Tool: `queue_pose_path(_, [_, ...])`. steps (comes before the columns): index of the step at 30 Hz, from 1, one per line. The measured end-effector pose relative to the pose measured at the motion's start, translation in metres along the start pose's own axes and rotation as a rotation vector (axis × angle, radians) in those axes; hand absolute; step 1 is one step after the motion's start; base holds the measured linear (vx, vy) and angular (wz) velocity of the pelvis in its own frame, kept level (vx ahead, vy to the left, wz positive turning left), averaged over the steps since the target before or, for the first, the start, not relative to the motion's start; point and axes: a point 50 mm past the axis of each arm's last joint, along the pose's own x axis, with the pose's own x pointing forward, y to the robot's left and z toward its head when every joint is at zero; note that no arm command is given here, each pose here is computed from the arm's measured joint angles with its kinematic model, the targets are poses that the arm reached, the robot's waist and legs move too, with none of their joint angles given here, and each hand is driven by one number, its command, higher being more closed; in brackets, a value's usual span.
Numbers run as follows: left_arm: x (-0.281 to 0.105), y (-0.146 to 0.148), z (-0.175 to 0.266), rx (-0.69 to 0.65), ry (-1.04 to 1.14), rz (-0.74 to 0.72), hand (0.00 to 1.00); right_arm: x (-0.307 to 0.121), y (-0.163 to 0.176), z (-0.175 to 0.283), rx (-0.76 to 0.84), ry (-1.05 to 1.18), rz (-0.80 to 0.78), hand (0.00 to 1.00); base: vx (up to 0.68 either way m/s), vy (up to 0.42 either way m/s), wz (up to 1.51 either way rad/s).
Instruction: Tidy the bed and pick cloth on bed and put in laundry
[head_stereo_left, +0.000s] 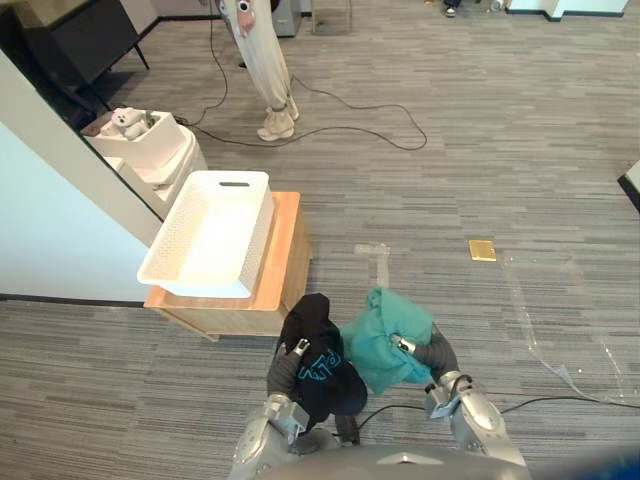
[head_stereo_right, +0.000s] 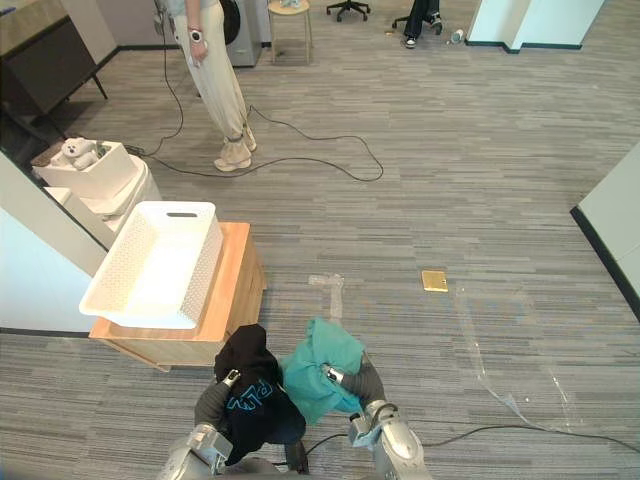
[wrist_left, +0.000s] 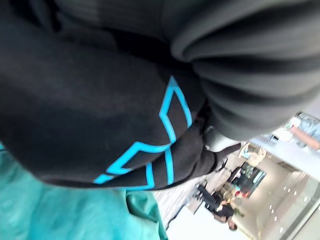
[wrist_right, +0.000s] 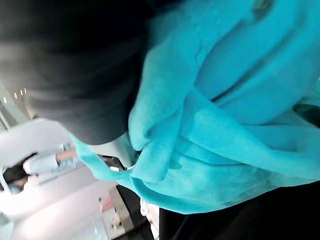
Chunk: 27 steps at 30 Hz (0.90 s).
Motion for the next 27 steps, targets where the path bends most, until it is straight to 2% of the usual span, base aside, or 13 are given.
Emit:
queue_pose_path(5, [0.013, -0.007, 0.006, 0.093, 0.022, -0.108, 1.0, -0.013, -0.007, -0.011, 0.028, 0.025, -0.066, 1.0, 0.13, -0.019, 1.05])
queue_pose_path(7, [0.017, -0.006, 0.005, 0.103, 0.034, -0.111, 1.0, -0.011, -0.007, -0.012, 0.044, 0.024, -0.073, 1.0, 0.07, -0.09, 0.61])
queue_pose_path(8, [0.017, -0.007, -0.003, 0.116, 0.091, -0.129, 1.0, 0.006, 0.001, -0.014, 0.068, 0.034, -0.055, 1.0, 0.04, -0.053, 0.23])
queue_pose_path(13, [0.017, -0.007, -0.005, 0.115, 0.097, -0.129, 1.0, 0.005, 0.001, -0.015, 0.068, 0.037, -0.056, 1.0, 0.0, 0.0, 0.01])
queue_pose_path(21, [0.0, 0.021, -0.023, 0.082, 0.154, 0.03, 1.0, -0.014, -0.022, -0.05, 0.188, 0.167, -0.201, 1.0, -0.01, 0.005, 0.04])
queue_pose_path(27, [-0.01, 0.034, -0.02, 0.081, 0.115, 0.119, 1.0, -0.03, -0.038, -0.055, 0.219, 0.162, -0.275, 1.0, 0.08, -0.014, -0.53])
